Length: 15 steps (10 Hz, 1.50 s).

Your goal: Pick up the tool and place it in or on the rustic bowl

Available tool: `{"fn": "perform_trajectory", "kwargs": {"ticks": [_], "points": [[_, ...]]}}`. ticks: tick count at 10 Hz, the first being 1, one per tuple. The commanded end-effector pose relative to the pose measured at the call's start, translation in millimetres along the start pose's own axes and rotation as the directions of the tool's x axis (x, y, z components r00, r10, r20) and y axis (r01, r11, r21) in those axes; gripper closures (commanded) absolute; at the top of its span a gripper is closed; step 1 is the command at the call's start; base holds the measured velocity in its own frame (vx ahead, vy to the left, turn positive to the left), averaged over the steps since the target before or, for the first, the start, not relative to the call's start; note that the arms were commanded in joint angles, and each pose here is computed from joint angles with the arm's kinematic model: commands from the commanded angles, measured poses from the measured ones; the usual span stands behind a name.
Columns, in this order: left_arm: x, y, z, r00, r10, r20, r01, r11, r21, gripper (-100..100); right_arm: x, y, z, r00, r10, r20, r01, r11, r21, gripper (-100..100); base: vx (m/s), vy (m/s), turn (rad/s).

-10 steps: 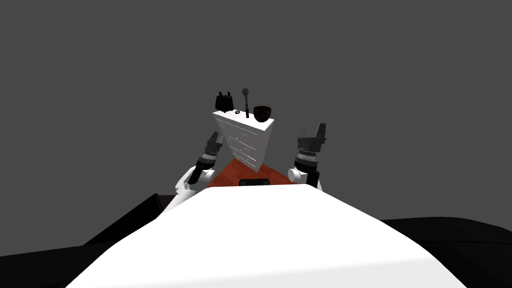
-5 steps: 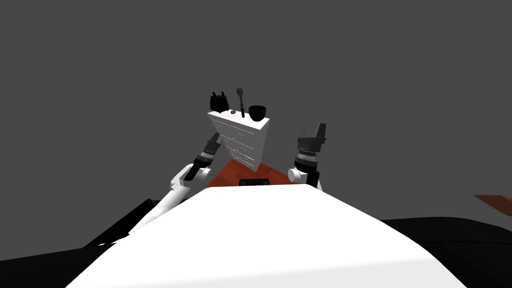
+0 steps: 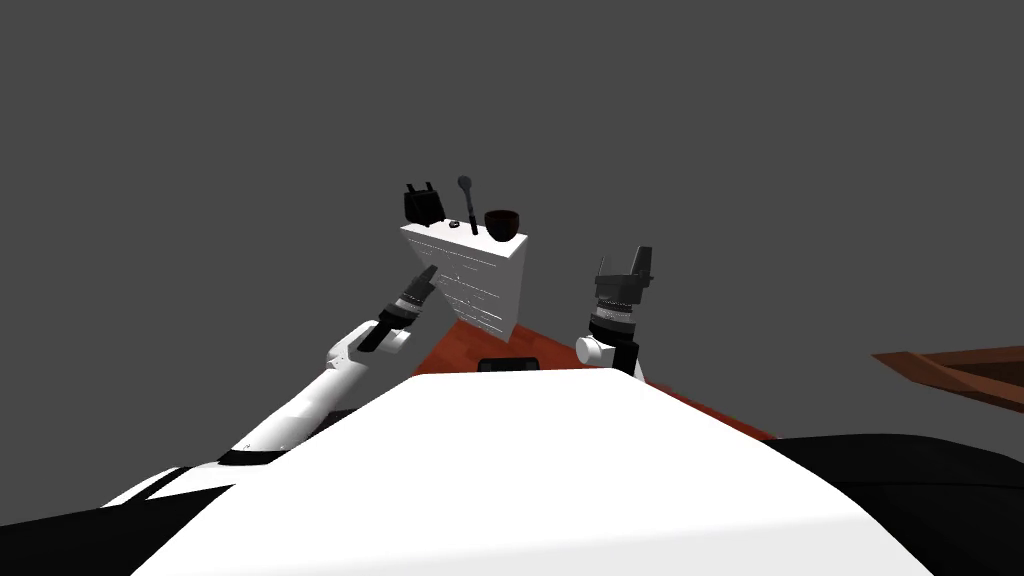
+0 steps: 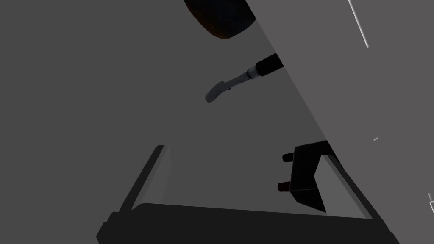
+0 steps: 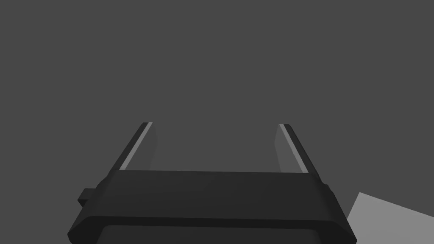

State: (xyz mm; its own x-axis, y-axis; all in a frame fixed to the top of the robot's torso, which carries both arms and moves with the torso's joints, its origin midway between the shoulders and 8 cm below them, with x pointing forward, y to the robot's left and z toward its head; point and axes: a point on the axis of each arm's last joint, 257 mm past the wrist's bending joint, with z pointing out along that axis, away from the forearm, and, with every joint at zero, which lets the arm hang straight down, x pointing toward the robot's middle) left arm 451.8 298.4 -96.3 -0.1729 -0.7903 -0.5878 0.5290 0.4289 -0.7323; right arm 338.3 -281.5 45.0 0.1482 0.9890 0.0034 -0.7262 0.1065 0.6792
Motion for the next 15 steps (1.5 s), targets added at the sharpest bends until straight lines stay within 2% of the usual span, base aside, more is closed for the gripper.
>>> {"fn": "perform_trajectory", "kwargs": {"ticks": [1, 2, 3, 4, 5, 7, 8, 9, 10, 11, 12, 13, 14, 15], "points": [[-5.4, 5, -1.9, 0.999, 0.028, -0.018, -0.028, 1.0, -0.015, -100, 0, 0, 0.0, 1.0, 0.0, 0.0, 0.0, 1.0, 0.0, 0, -0.017, -0.029, -0.087], [-15.9, 18, -2.7, 0.997, 0.064, -0.034, -0.065, 0.997, -0.039, -100, 0, 0, 0.0, 1.0, 0.0, 0.0, 0.0, 1.0, 0.0, 0, -0.02, -0.035, -0.177], [-17.6, 18, -2.9, 0.996, 0.073, -0.042, -0.075, 0.996, -0.04, -100, 0, 0, 0.0, 1.0, 0.0, 0.0, 0.0, 1.0, 0.0, 0, -0.02, -0.027, -0.078], [-30.1, 30, -3.8, 0.992, 0.111, -0.057, -0.115, 0.991, -0.065, -100, 0, 0, 0.0, 1.0, 0.0, 0.0, 0.0, 1.0, 0.0, 0, -0.02, -0.042, -0.112], [-32.0, 30, -4.0, 0.991, 0.12, -0.064, -0.124, 0.99, -0.066, -100, 0, 0, 0.0, 1.0, 0.0, 0.0, 0.0, 1.0, 0.0, 0, -0.014, -0.034, -0.097], [-59.3, 44, -2.0, 0.977, 0.195, -0.09, -0.204, 0.974, -0.097, -100, 0, 0, 0.0, 1.0, 0.0, 0.0, 0.0, 1.0, 0.0, 0, -0.025, -0.047, -0.192], [-67.4, 50, -6.5, 0.971, 0.217, -0.105, -0.229, 0.967, -0.116, -100, 0, 0, 0.0, 1.0, 0.0, 0.0, 0.0, 1.0, 0.0, 0, -0.023, -0.042, -0.077], [-83.1, 55, -5.0, 0.96, 0.256, -0.117, -0.27, 0.954, -0.129, -100, 0, 0, 0.0, 1.0, 0.0, 0.0, 0.0, 1.0, 0.0, 0, -0.019, -0.047, -0.119], [-88.0, 59, -7.8, 0.956, 0.266, -0.123, -0.282, 0.949, -0.141, -100, 0, 0, 0.0, 1.0, 0.0, 0.0, 0.0, 1.0, 0.0, 0, -0.012, -0.034, -0.077], [-107.7, 63, -7.4, 0.94, 0.312, -0.138, -0.331, 0.93, -0.158, -100, 0, 0, 0.0, 1.0, 0.0, 0.0, 0.0, 1.0, 0.0, 0, -0.011, -0.035, -0.138], [-110.1, 66, -9.3, 0.939, 0.314, -0.14, -0.335, 0.927, -0.166, -100, 0, 0, 0.0, 1.0, 0.0, 0.0, 0.0, 1.0, 0.0, 0, -0.007, -0.029, -0.081], [-132.0, 72, -11.0, 0.921, 0.358, -0.152, -0.383, 0.904, -0.19, -100, 0, 0, 0.0, 1.0, 0.0, 0.0, 0.0, 1.0, 0.0, 0, -0.012, -0.044, -0.113], [-133.1, 71, -10.9, 0.919, 0.361, -0.155, -0.387, 0.902, -0.19, -100, 0, 0, 0.0, 1.0, 0.0, 0.0, 0.0, 1.0, 0.0, 0, -0.006, -0.037, -0.082], [-154.9, 76, -12.9, 0.901, 0.401, -0.166, -0.43, 0.877, -0.214, -100, 0, 0, 0.0, 1.0, 0.0, 0.0, 0.0, 1.0, 0.0, 0, 0.005, -0.048, -0.184]]}}
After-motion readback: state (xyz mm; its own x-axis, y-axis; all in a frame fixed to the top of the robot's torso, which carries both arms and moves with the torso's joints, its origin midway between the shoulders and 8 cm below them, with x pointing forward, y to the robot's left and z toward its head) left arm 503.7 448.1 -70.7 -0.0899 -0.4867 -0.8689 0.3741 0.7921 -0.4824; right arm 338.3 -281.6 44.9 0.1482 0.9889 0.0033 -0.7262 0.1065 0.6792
